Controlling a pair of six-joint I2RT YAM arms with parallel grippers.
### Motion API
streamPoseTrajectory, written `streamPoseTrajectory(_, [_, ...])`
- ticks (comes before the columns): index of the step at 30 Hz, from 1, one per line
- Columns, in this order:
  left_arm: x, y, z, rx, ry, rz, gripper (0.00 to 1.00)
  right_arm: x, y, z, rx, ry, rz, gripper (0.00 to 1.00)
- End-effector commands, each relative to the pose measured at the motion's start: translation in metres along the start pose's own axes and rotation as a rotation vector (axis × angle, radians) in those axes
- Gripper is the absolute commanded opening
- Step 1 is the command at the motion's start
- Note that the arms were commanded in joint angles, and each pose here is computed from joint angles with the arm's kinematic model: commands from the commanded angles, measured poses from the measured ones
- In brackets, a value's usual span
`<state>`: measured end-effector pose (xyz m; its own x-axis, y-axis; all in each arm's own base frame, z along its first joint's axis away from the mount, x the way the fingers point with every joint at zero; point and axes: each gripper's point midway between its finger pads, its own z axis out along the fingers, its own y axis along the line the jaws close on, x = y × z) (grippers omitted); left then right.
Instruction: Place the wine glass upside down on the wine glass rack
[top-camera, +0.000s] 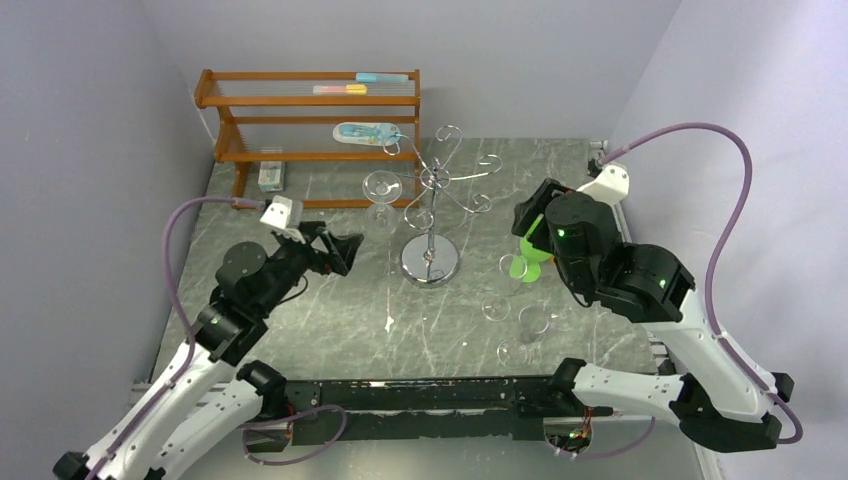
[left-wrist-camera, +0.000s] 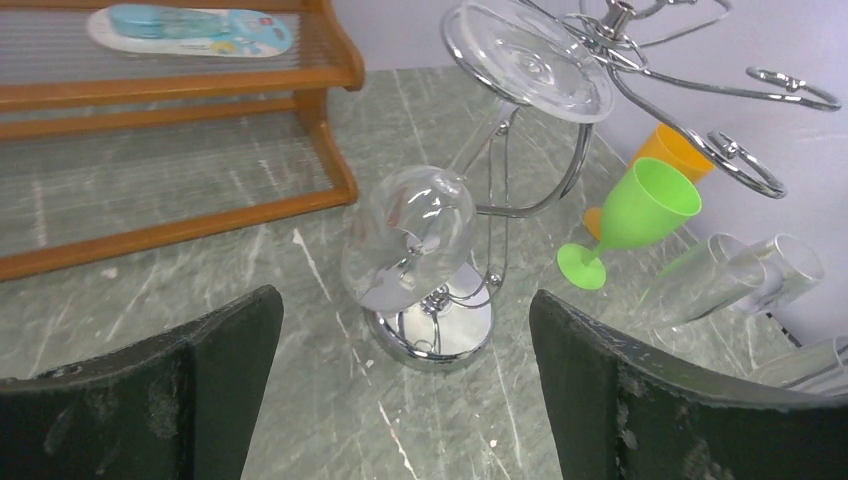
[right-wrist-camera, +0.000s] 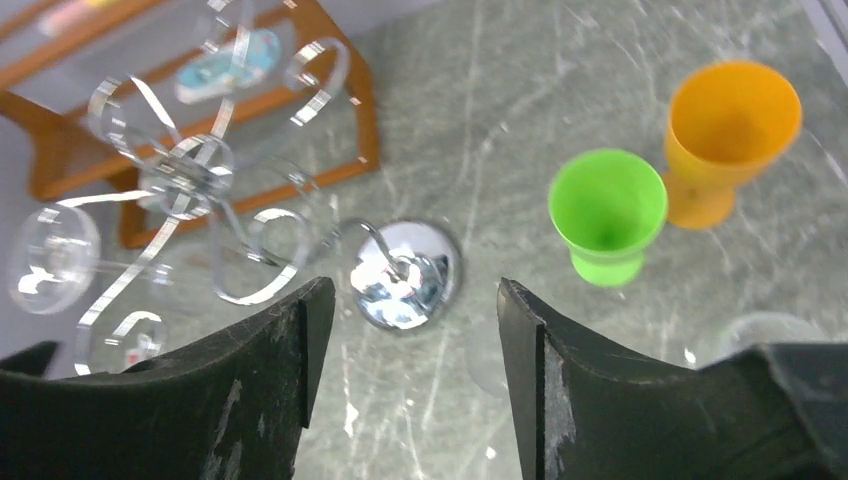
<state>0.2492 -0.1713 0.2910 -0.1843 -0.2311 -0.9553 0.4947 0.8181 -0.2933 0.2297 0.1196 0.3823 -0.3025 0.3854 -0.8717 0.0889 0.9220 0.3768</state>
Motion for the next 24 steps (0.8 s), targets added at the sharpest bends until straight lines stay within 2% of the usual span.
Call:
streamPoseTrajectory(1, [-0.018, 0.011, -0.027, -0.099, -0.018, -0.049, 0.96, 0.046, -0.046, -0.001, 0.171, 0.112, -0.022, 0.62])
streamPoseTrajectory(5, [-0.05, -0.003, -0.041, -0.039, -0.124, -0.046, 0.93, 0.083, -0.062, 0.001, 0.215, 0.203, -0.036, 0.53])
streamPoseTrajectory(9, [-0.074, -0.011, -0.049, -0.005, -0.204, -0.059, 0.92, 0.109, -0.068, 0.003, 0.238, 0.272, -0.054, 0.52])
streamPoseTrajectory(13, [-0.085, -0.02, -0.048, 0.03, -0.22, -0.059, 0.92, 0.128, -0.072, 0.009, 0.258, 0.308, -0.073, 0.51])
streamPoseTrajectory(17, [-0.088, -0.026, -0.045, 0.053, -0.213, -0.054, 0.92, 0.154, -0.083, 0.022, 0.296, 0.318, -0.088, 0.38])
streamPoseTrajectory(22, [-0.085, -0.025, -0.045, 0.056, -0.214, -0.069, 0.92, 0.162, -0.084, 0.038, 0.297, 0.299, -0.074, 0.33])
streamPoseTrajectory(24, [-0.085, -0.025, -0.045, 0.05, -0.213, -0.074, 0.92, 0.162, -0.083, 0.04, 0.304, 0.298, -0.078, 0.26])
